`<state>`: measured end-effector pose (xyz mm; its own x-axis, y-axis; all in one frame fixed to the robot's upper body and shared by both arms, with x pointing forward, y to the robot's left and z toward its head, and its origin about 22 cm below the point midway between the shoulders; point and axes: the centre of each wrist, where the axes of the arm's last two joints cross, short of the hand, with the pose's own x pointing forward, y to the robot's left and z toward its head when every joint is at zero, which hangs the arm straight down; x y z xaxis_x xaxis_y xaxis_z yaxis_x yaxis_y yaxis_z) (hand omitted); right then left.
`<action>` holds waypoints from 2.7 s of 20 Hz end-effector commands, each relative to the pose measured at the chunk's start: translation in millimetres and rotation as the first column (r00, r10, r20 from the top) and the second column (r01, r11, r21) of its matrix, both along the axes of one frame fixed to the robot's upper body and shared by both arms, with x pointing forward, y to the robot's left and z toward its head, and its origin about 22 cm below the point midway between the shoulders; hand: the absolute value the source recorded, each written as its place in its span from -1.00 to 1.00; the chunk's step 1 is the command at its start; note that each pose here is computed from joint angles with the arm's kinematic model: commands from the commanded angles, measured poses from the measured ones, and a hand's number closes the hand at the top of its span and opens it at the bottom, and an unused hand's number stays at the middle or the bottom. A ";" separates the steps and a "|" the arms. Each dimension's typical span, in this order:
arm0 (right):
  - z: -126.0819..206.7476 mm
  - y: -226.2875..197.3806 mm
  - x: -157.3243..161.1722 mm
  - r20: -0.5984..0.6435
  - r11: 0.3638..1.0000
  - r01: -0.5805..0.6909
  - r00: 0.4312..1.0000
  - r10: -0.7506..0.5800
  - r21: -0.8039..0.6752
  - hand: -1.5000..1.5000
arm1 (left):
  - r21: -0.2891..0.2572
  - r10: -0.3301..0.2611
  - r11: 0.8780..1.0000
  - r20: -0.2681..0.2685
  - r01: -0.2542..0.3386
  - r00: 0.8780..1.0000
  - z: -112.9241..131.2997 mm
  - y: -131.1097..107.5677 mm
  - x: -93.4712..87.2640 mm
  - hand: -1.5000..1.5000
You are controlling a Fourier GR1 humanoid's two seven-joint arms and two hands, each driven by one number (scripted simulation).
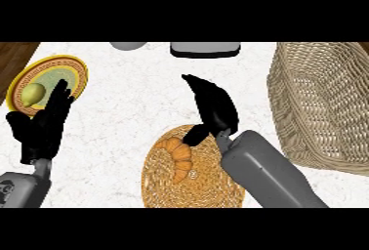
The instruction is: Pick the croissant from the placemat and place it in the basket
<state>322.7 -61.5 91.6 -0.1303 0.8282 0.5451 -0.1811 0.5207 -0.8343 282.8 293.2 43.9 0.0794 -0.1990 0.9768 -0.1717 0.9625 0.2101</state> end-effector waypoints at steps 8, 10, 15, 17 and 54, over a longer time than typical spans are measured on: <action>95.3 -2.5 -37.4 -0.296 0.981 -0.083 0.955 0.028 -0.175 -1.00 | -0.003 -0.008 1.000 0.014 0.008 1.000 -10.0 2.8 -1.4 0.00; 87.3 -14.9 -52.0 -0.299 0.987 -0.077 0.954 0.031 -0.142 -1.00 | -0.013 0.005 1.000 0.019 -0.005 1.000 0.3 -7.5 5.3 0.00; 49.5 -15.9 -51.8 -0.238 0.998 -0.045 0.971 0.032 -0.049 -1.00 | -0.014 -0.011 1.000 0.014 0.012 1.000 -9.1 -0.5 17.1 0.00; 53.5 -5.0 -50.5 -0.261 0.999 -0.031 0.965 0.022 -0.031 -1.00 | -0.002 -0.016 1.000 0.015 0.016 1.000 4.8 2.3 -2.7 0.00; -81.1 21.3 -58.2 -0.171 0.998 -0.025 0.985 0.014 -0.063 -1.00 | 0.003 -0.019 1.000 0.016 0.019 1.000 11.9 2.6 2.7 0.00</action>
<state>258.3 -45.7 22.2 -0.0768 0.8303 0.5520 -0.3438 0.4976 -0.7963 288.8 295.2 49.7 0.0623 -0.1964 0.9785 -0.1563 0.9664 0.2039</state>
